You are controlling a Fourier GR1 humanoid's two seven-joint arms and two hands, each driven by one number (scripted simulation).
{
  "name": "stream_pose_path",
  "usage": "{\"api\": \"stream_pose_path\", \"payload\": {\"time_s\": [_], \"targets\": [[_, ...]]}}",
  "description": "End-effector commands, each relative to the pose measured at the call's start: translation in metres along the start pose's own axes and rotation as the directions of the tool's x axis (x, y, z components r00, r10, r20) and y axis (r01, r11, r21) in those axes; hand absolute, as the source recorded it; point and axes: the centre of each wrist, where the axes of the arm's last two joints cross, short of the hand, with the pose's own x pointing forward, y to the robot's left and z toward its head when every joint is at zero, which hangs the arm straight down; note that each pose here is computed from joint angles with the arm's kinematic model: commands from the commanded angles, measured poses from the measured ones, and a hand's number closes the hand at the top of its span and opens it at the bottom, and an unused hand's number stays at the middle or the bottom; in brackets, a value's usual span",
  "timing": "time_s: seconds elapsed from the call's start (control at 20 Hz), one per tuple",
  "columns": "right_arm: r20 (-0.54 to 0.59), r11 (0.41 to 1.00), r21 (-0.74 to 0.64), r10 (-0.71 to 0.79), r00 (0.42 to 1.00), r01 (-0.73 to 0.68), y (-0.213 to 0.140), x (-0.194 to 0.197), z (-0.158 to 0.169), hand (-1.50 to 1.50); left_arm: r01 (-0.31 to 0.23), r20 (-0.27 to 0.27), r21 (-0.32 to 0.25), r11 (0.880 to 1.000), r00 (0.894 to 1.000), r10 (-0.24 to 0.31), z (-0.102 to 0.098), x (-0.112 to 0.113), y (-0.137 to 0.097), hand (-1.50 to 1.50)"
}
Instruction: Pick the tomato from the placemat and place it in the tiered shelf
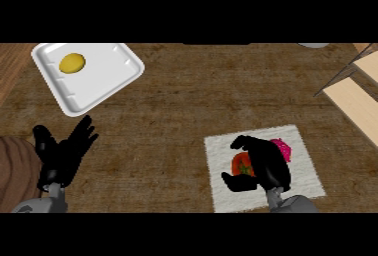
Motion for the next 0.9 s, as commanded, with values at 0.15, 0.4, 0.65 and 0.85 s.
{"api": "stream_pose_path", "payload": {"time_s": [0.15,0.4,0.65,0.85], "targets": [[0.094,0.999,0.001,-0.048,0.994,0.048,0.013,0.014,0.01,1.5,-0.015,-0.051,0.009,1.0,0.999,0.015,-0.013,-0.032,0.006,0.0],[-0.287,0.967,-0.146,-0.241,0.927,0.207,-0.007,-0.003,-0.023,1.5,-0.014,-0.045,0.018,1.0,0.999,0.015,0.0,-0.005,0.01,0.0],[-0.584,0.902,-0.37,-0.412,0.699,0.222,-0.069,-0.023,-0.063,1.5,-0.001,-0.03,-0.015,1.0,1.0,0.001,0.004,-0.011,0.002,0.0],[-0.507,0.81,-0.566,-0.489,0.71,0.154,-0.119,0.026,-0.083,1.5,-0.005,-0.034,-0.007,1.0,0.999,0.005,-0.009,-0.008,0.003,0.0]]}}
